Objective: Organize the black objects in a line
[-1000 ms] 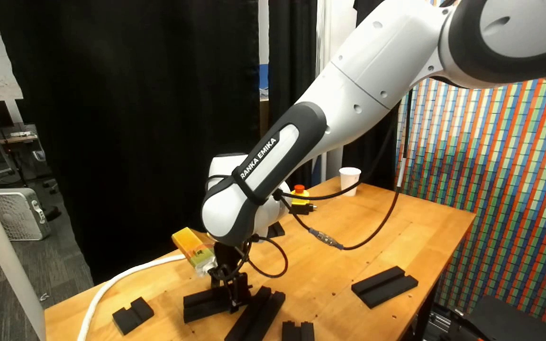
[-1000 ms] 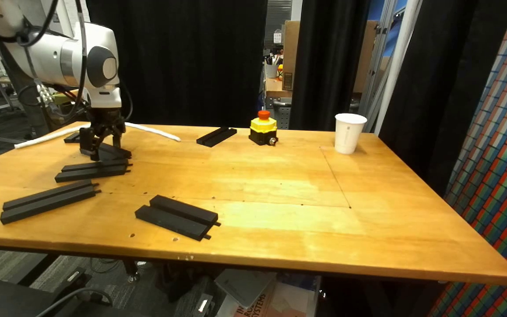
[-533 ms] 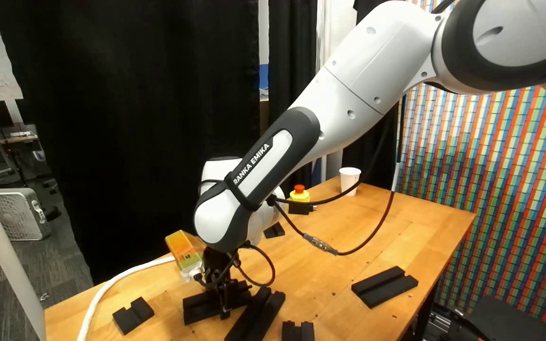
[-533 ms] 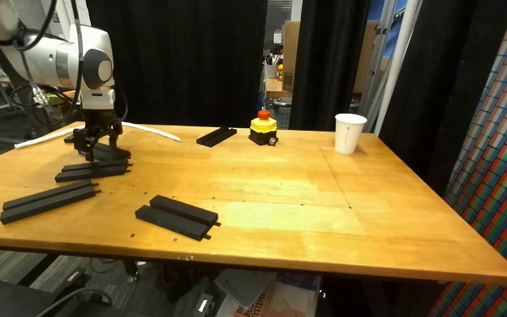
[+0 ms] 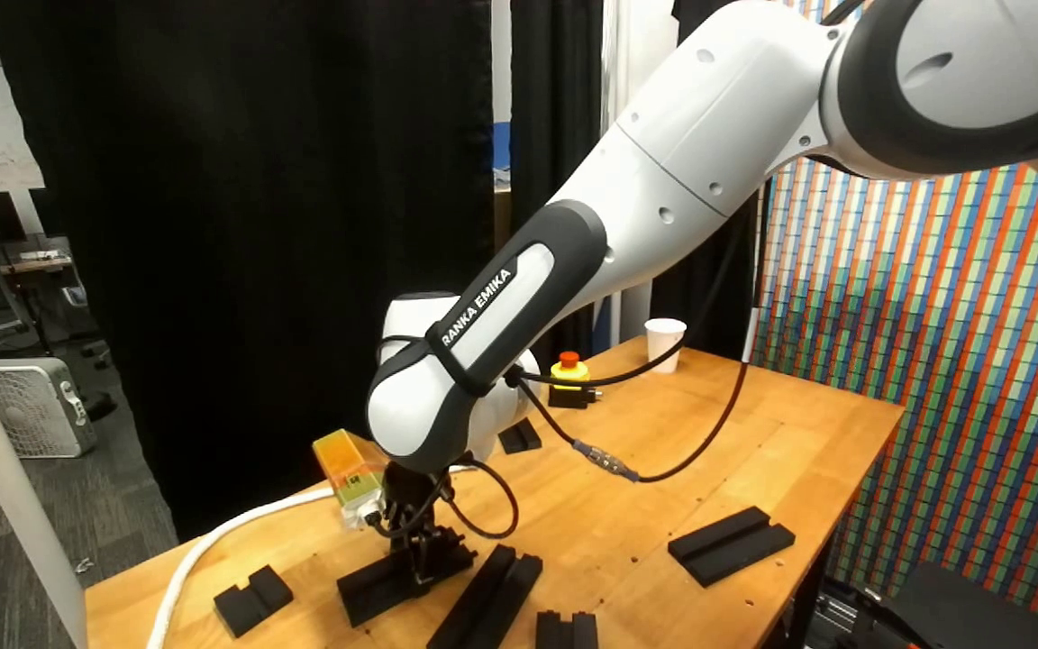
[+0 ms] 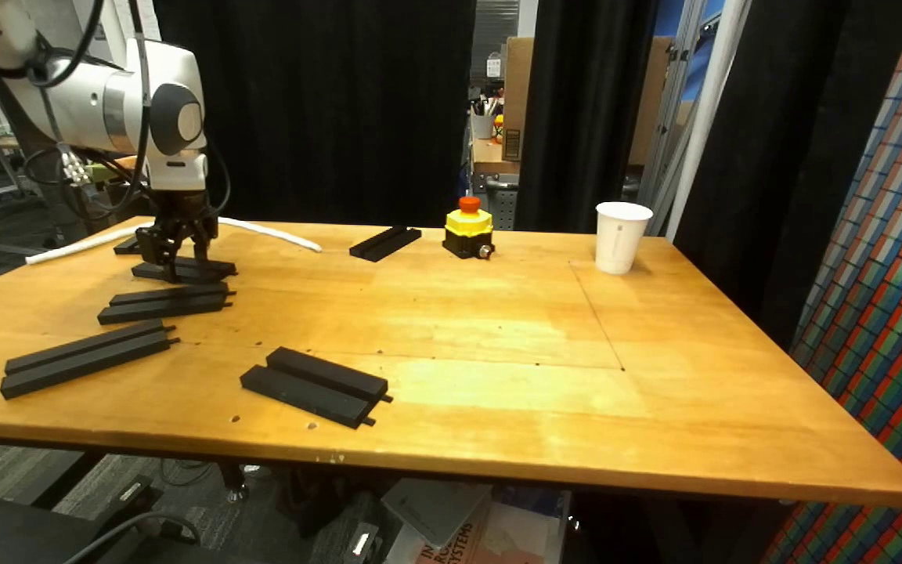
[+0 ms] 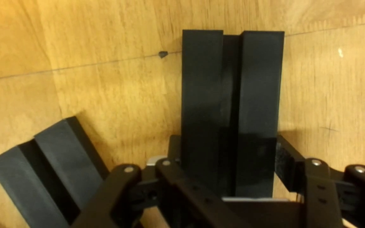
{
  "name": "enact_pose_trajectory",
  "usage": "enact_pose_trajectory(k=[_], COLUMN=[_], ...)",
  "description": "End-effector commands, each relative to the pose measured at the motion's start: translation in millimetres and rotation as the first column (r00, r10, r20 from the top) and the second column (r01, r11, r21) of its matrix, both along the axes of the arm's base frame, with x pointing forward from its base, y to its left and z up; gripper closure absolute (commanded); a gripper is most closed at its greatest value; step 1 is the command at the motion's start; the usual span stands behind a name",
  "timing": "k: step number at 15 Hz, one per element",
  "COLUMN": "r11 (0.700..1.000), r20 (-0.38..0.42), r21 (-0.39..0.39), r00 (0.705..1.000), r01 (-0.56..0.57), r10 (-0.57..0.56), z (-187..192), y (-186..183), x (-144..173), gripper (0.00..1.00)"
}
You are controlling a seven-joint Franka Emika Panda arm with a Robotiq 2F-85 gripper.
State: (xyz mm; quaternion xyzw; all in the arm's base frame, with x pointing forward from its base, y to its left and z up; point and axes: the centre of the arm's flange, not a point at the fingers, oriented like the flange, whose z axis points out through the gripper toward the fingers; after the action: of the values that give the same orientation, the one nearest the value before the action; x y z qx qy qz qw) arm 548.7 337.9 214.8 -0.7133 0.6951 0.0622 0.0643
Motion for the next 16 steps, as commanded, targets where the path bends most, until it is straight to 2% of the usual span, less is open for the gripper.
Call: enact_pose_trajectory(k=[1,4,8,12,16], r11=[0.999,0.993,0.976,0.944,0.898], r20=[0.028,0.069,0.117,0.127,0.093], r21=[-0.022,-0.061,-0.123,-0.15,-0.158], r00=[0.999,0.992,0.974,0.941,0.899], r01=[-0.046,-0.102,-0.179,-0.293,-0.41], r10=[0.047,0.106,0.194,0.312,0.427], z=[7.7,31.1,63.4,84.7,79.2], y=[-6.1,-31.4,-82.4,-129.3,-167.8], x=[10.7,20.0,32.1,23.5,5.6], gripper=[0.55,0.55,0.55,0.55,0.55])
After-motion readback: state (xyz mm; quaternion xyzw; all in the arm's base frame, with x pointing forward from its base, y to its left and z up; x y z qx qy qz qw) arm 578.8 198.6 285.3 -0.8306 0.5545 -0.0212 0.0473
